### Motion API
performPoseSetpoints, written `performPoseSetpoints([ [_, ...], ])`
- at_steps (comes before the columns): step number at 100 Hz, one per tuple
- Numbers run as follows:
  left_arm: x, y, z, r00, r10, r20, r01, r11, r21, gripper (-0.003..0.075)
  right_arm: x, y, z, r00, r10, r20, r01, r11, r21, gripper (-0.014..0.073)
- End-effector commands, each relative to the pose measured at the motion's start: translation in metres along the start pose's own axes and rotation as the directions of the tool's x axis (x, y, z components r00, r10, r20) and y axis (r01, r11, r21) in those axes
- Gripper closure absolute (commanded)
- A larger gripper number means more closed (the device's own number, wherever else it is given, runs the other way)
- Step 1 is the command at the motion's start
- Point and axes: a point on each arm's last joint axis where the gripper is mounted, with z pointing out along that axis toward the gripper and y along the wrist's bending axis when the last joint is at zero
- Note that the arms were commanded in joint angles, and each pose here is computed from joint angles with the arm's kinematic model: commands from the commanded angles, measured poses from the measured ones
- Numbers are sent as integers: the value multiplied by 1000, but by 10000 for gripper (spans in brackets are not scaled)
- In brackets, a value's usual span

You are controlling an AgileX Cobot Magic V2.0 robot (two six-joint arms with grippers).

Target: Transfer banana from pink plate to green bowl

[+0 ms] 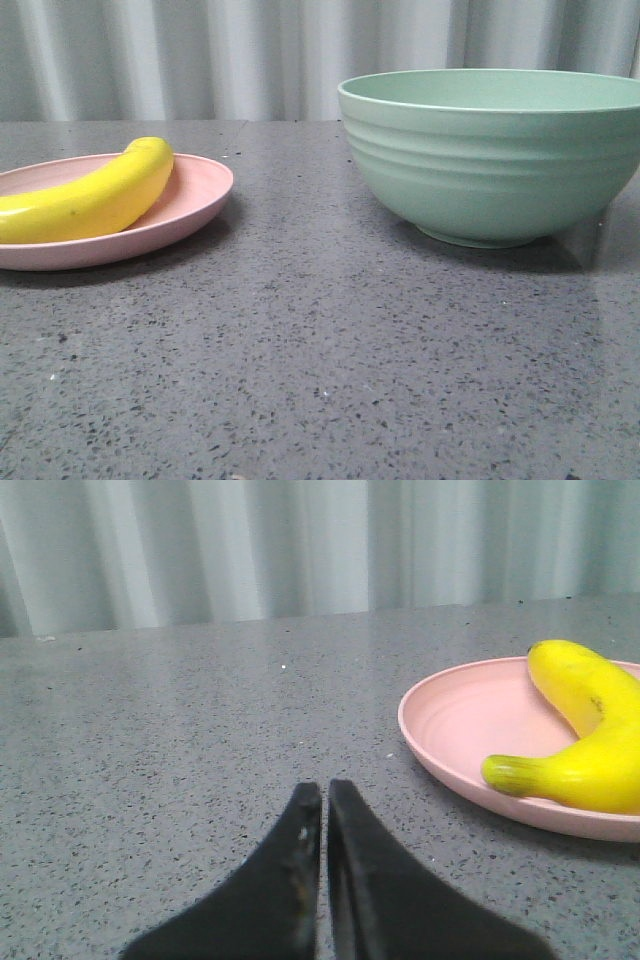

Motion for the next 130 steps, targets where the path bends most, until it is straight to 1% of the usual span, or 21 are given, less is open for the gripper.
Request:
performPoseSetpoints([
  [1,-5,0,-2,995,-14,94,14,1000,1,741,-5,0,-1,993,-14,121,13,1000,6,659],
  [23,-3,0,-2,998,-14,68,14,1000,0,741,-5,0,-1,993,-14,119,13,1000,6,659],
  [89,-4,0,-2,997,-14,78,14,1000,0,741,-5,0,-1,993,-14,121,13,1000,6,659],
  [100,-5,0,-2,996,-17,92,17,1000,1,741,-7,0,-1,990,40,136,-39,999,-8,659],
  [110,-6,0,-2,994,-17,103,17,1000,2,741,-7,0,-1,989,42,143,-41,999,-8,659],
  [123,-12,0,-3,984,-93,150,92,996,15,741,-11,0,-2,983,42,178,-41,999,-9,659],
  [130,-16,0,-4,982,-100,160,98,995,17,741,-15,0,-3,981,42,188,-41,999,-10,659],
])
